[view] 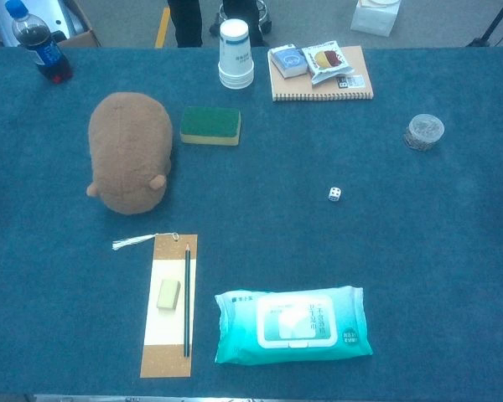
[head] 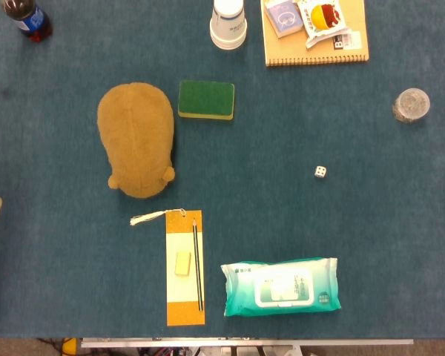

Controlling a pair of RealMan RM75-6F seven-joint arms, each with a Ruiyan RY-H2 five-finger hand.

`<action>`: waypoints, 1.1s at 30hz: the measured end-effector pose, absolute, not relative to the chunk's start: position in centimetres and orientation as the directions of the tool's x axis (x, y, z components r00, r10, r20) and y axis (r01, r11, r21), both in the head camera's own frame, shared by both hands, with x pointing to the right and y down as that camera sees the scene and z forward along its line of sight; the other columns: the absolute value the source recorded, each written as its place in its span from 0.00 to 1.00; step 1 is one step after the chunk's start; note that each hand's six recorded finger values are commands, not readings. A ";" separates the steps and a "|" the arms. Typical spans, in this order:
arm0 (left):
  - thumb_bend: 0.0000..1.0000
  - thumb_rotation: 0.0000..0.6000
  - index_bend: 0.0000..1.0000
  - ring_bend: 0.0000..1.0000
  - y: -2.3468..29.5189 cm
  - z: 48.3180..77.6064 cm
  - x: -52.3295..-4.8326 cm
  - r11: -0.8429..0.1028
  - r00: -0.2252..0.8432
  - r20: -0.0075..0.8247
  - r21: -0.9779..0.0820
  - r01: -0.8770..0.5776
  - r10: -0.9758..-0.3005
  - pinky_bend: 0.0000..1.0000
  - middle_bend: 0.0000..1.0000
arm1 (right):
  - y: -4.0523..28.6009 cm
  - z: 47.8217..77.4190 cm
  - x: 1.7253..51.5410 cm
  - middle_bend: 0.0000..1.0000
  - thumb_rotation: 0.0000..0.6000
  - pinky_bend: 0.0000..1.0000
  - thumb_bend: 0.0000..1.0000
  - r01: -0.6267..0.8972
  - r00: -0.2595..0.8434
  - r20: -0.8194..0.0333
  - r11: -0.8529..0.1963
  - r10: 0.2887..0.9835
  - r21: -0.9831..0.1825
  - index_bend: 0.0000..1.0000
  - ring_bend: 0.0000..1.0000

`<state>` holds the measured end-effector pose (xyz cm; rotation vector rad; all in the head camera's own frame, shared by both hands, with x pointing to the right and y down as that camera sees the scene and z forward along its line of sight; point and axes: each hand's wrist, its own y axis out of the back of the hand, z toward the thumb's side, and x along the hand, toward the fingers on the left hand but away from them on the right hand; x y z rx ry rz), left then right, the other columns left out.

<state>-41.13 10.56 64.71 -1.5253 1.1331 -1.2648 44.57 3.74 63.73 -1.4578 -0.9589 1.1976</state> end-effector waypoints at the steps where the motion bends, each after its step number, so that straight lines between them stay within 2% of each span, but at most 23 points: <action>1: 0.23 1.00 0.00 0.00 10.6 64.7 -41.1 -0.248 0.086 0.238 -0.960 -0.130 -0.967 0.26 0.00 | 3.7 63.8 44.6 0.06 1.00 0.28 0.01 -0.009 0.200 -0.205 -0.207 0.958 -0.978 0.02 0.04; 9: 0.23 1.00 0.00 0.00 11.0 64.5 -41.3 -0.251 0.075 0.242 -0.958 -0.136 -0.967 0.26 0.00 | 3.0 64.4 43.8 0.07 1.00 0.28 0.01 -0.013 0.229 -0.224 -0.227 0.947 -0.974 0.02 0.04; 14: 0.23 1.00 0.00 0.00 11.6 64.5 -41.6 -0.255 0.061 0.249 -0.957 -0.138 -0.967 0.26 0.00 | 2.3 64.4 43.1 0.11 1.00 0.28 0.01 -0.021 0.254 -0.231 -0.234 0.939 -0.972 0.03 0.05; 18: 0.23 1.00 0.00 0.00 12.0 64.4 -41.7 -0.254 0.060 0.248 -0.957 -0.139 -0.967 0.26 0.00 | 2.1 64.6 42.3 0.24 1.00 0.28 0.01 -0.048 0.283 -0.244 -0.241 0.927 -0.969 0.05 0.10; 22: 0.23 1.00 0.00 0.00 11.9 64.5 -41.9 -0.250 0.057 0.244 -0.956 -0.152 -0.968 0.26 0.00 | 1.9 64.7 41.0 0.40 1.00 0.28 0.09 -0.091 0.315 -0.271 -0.255 0.910 -0.963 0.07 0.26; 24: 0.23 1.00 0.00 0.00 11.8 64.6 -42.0 -0.253 0.059 0.247 -0.955 -0.151 -0.967 0.26 0.00 | 1.8 64.8 40.3 0.45 1.00 0.35 0.13 -0.123 0.332 -0.295 -0.268 0.896 -0.955 0.08 0.31; 28: 0.23 1.00 0.00 0.00 11.8 64.9 -42.1 -0.258 0.062 0.251 -0.954 -0.156 -0.966 0.26 0.00 | 1.6 65.0 38.6 0.50 1.00 0.62 0.21 -0.201 0.359 -0.354 -0.298 0.864 -0.933 0.08 0.38; 33: 0.23 1.00 0.00 0.00 11.9 64.9 -42.3 -0.253 0.057 0.247 -0.953 -0.165 -0.967 0.25 0.00 | 1.4 65.6 36.3 0.53 1.00 0.80 0.23 -0.322 0.382 -0.447 -0.337 0.809 -0.885 0.08 0.55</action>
